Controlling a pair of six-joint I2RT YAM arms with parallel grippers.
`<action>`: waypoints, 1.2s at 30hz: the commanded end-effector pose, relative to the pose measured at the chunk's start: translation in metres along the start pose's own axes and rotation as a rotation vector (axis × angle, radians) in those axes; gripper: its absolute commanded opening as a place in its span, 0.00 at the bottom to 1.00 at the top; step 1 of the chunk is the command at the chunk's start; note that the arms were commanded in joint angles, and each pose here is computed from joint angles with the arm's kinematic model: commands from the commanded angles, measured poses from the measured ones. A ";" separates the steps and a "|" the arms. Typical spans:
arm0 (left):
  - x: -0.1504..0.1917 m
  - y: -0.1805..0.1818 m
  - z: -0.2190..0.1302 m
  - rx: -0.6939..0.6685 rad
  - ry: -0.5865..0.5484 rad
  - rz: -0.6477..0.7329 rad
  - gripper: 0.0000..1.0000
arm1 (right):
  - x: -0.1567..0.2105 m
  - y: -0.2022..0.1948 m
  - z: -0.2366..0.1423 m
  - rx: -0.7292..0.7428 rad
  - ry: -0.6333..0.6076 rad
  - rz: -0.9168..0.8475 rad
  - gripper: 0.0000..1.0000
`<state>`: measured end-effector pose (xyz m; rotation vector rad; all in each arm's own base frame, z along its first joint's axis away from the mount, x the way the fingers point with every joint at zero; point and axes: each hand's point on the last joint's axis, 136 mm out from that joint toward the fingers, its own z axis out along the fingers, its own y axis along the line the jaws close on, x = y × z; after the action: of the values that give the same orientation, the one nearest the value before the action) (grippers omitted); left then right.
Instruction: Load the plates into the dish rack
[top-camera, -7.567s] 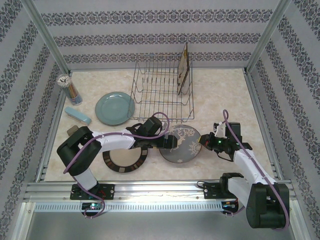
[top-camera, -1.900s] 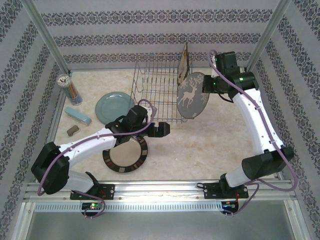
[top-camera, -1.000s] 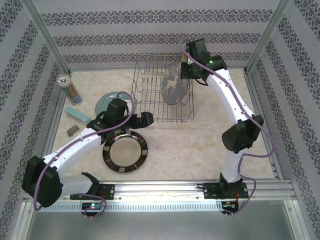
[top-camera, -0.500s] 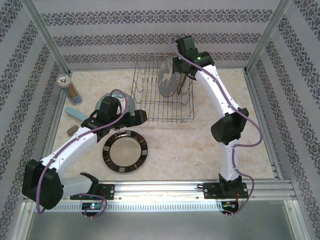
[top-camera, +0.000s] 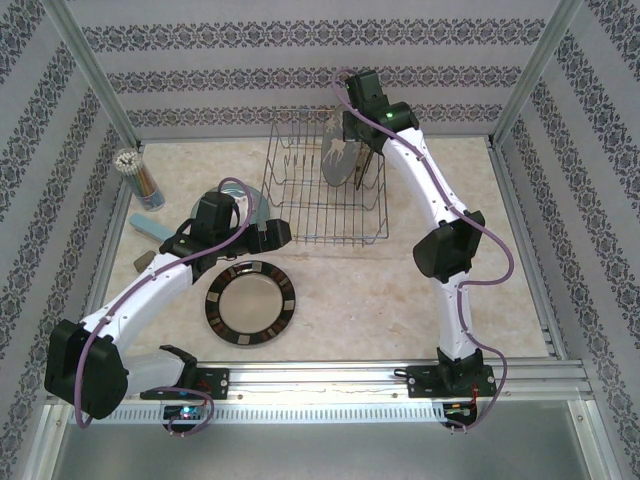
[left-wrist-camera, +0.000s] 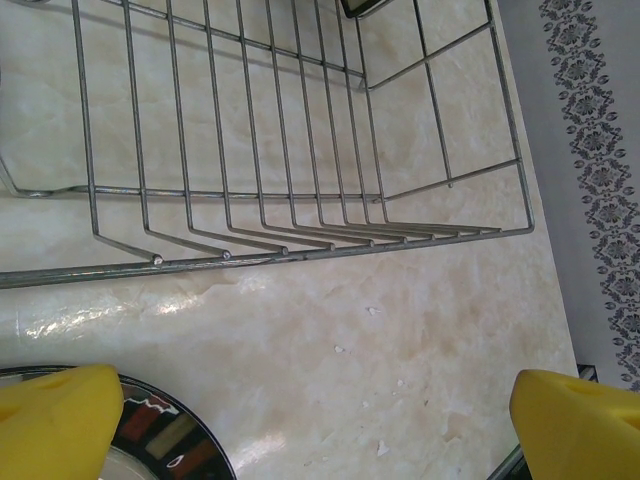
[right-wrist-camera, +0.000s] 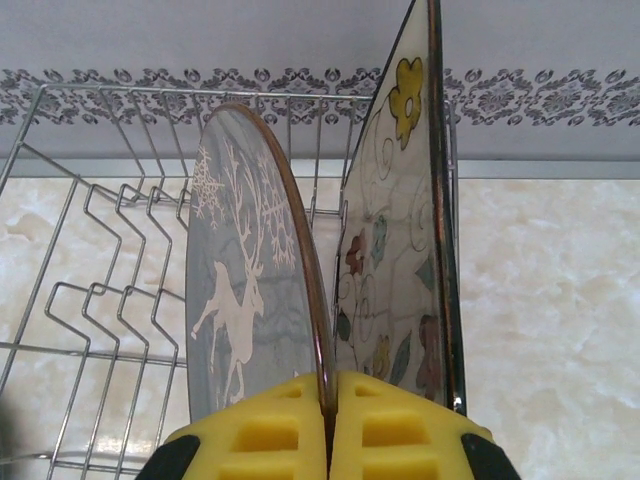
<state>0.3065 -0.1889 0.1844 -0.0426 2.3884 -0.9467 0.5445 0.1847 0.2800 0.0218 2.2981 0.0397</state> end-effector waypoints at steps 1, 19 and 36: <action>-0.005 -0.002 -0.005 0.011 -0.005 0.019 1.00 | -0.057 0.002 -0.031 -0.005 -0.213 0.063 0.00; -0.006 -0.001 -0.006 0.014 -0.010 0.011 1.00 | -0.075 -0.016 -0.035 0.134 -0.288 0.021 0.00; -0.007 0.001 -0.006 0.025 -0.012 0.005 0.99 | -0.076 -0.012 -0.021 0.231 -0.322 -0.009 0.00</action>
<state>0.3079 -0.1855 0.1856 -0.0495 2.3852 -0.9649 0.5711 0.1718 0.2906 0.0211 2.1623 -0.2557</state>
